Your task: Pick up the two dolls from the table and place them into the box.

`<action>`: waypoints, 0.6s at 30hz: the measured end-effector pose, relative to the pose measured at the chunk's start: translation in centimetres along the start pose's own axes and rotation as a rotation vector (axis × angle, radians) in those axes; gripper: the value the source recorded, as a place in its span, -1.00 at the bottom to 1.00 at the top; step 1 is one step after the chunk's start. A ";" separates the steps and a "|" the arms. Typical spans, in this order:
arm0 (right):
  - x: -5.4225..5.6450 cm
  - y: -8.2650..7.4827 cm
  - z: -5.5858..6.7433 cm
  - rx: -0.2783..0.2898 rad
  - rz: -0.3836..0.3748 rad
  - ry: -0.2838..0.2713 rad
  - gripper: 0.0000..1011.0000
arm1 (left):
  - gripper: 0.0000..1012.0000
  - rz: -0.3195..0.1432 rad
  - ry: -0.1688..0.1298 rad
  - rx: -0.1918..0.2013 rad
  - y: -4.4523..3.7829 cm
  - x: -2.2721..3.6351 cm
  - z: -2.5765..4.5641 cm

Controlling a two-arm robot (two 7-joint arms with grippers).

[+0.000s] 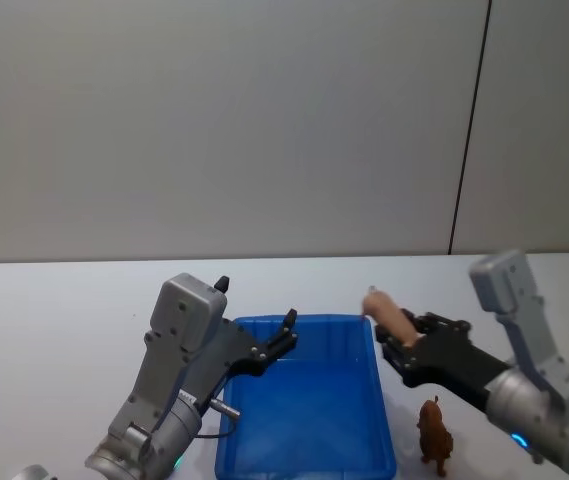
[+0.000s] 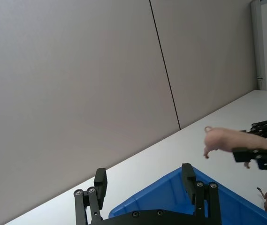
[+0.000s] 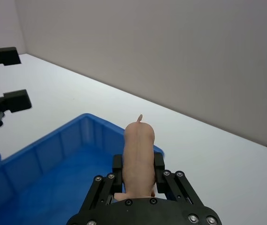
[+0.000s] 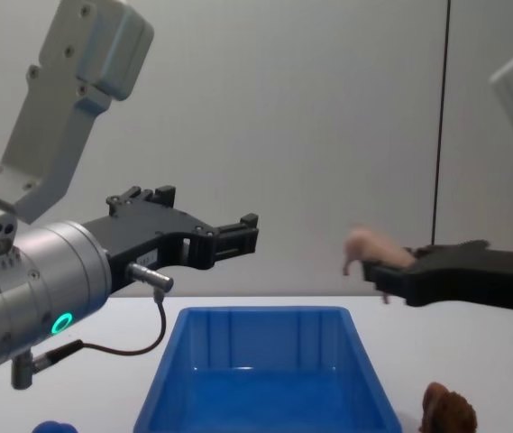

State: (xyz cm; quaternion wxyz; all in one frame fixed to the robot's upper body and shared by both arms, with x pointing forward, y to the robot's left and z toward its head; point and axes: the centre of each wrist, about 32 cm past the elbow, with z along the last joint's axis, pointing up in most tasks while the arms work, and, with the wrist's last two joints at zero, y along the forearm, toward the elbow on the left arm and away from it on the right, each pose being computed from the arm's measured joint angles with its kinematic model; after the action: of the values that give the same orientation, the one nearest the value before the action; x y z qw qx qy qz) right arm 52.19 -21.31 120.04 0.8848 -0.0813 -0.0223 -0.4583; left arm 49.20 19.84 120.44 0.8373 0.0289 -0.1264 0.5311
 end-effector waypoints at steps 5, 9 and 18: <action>-0.2 1.9 0.7 -0.018 0.077 0.050 -0.10 | 0.98 0.000 0.000 0.000 0.00 0.00 0.00; -0.3 2.9 1.0 -0.022 0.118 0.075 0.14 | 0.98 0.000 0.000 0.000 0.00 0.00 0.00; -0.4 3.8 1.3 -0.009 0.157 0.096 0.72 | 0.98 0.000 0.000 0.000 0.00 0.00 0.00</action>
State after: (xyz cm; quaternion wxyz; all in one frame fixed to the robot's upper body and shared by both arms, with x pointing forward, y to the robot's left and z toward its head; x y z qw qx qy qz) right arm 55.07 -18.65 120.81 0.9177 -0.0648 0.0285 -0.3910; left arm 49.20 19.84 120.44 0.8374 0.0289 -0.1264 0.5311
